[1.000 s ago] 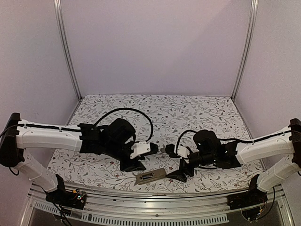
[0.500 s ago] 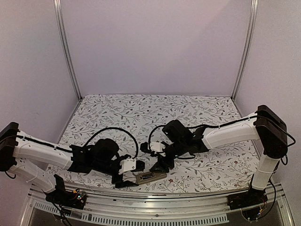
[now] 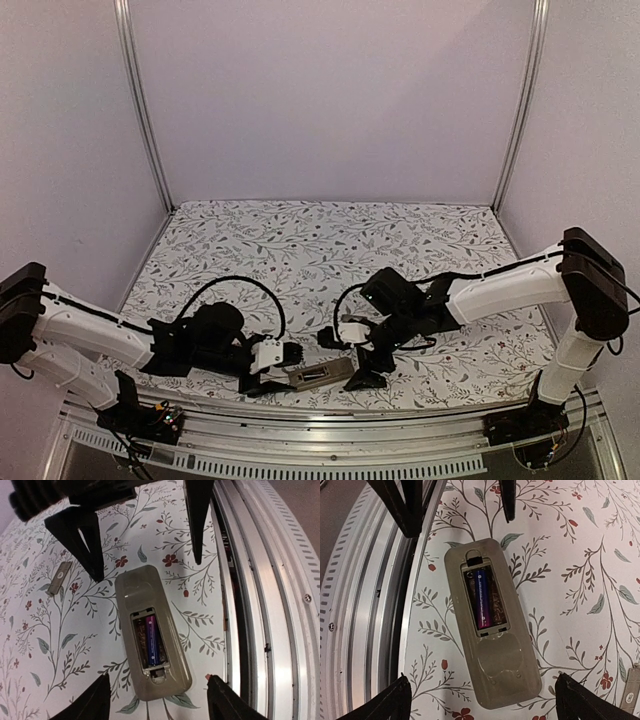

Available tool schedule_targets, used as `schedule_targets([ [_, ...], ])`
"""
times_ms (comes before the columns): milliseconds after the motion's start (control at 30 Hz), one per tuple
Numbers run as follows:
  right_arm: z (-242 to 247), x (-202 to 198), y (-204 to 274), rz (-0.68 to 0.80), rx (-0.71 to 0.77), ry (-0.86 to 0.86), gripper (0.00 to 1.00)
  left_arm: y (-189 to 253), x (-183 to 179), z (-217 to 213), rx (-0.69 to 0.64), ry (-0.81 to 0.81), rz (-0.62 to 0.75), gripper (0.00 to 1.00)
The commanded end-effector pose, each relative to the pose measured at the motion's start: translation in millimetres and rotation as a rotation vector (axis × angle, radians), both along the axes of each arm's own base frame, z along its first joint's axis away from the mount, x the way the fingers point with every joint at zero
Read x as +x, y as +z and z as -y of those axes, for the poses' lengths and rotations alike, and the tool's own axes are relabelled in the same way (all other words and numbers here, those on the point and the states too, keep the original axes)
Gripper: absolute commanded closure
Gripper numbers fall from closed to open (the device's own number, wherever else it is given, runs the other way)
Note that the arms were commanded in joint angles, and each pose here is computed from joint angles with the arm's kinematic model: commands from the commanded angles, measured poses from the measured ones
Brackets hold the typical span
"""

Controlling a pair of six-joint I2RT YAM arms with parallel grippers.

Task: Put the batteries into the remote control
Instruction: Hold the remote control without the battery cover at the center of the board.

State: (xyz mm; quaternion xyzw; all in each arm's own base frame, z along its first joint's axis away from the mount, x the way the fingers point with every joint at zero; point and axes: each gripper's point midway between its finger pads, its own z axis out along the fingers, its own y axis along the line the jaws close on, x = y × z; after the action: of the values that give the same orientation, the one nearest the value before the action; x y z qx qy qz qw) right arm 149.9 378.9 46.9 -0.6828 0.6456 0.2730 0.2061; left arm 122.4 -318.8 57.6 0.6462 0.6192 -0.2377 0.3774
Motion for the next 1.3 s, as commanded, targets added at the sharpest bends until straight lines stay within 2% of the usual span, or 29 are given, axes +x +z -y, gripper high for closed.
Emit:
schedule_targets([
  [0,-6.6,10.6,1.2,0.102,0.029,0.053,0.01,25.4,2.6,19.2,-0.093,0.043,-0.109,0.41],
  [67,-8.8,11.9,-8.5,0.102,0.016,0.064,0.01,23.5,-1.3,20.5,-0.078,0.03,-0.1,0.48],
  [233,-11.6,8.1,-22.5,0.092,0.032,0.09,0.04,19.8,-2.6,22.8,-0.072,0.0,-0.065,0.59],
  [400,-13.6,7.5,-30.5,0.085,0.035,0.097,0.11,15.3,0.9,25.6,-0.056,0.002,-0.059,0.64],
  [567,-5.8,2.5,-39.8,0.064,0.017,0.087,0.38,2.2,7.0,26.6,-0.012,0.009,-0.036,0.67],
  [600,-2.6,-0.3,-41.2,0.054,0.013,0.085,0.41,-0.7,7.1,25.7,-0.001,0.003,-0.029,0.67],
  [800,10.9,-15.3,-32.3,0.02,0.032,0.033,0.45,3.4,4.5,35.8,-0.01,-0.082,0.031,0.69],
  [933,7.9,-20.0,-27.5,0.013,0.052,0.007,0.45,1.5,6.3,40.3,0.008,-0.133,0.081,0.74],
  [1067,6.9,-15.3,-28.6,0.011,0.048,-0.033,0.46,-8.2,1.1,39.7,0.08,-0.209,0.049,0.74],
  [1167,6.2,-11.2,-29.8,0.014,0.038,-0.057,0.52,-10.5,-4.5,42.0,0.129,-0.254,-0.005,0.71],
  [1267,7.9,-9.4,-29.0,0.019,0.037,-0.077,0.55,-12.6,3.7,40.2,0.16,-0.209,-0.007,0.71],
])
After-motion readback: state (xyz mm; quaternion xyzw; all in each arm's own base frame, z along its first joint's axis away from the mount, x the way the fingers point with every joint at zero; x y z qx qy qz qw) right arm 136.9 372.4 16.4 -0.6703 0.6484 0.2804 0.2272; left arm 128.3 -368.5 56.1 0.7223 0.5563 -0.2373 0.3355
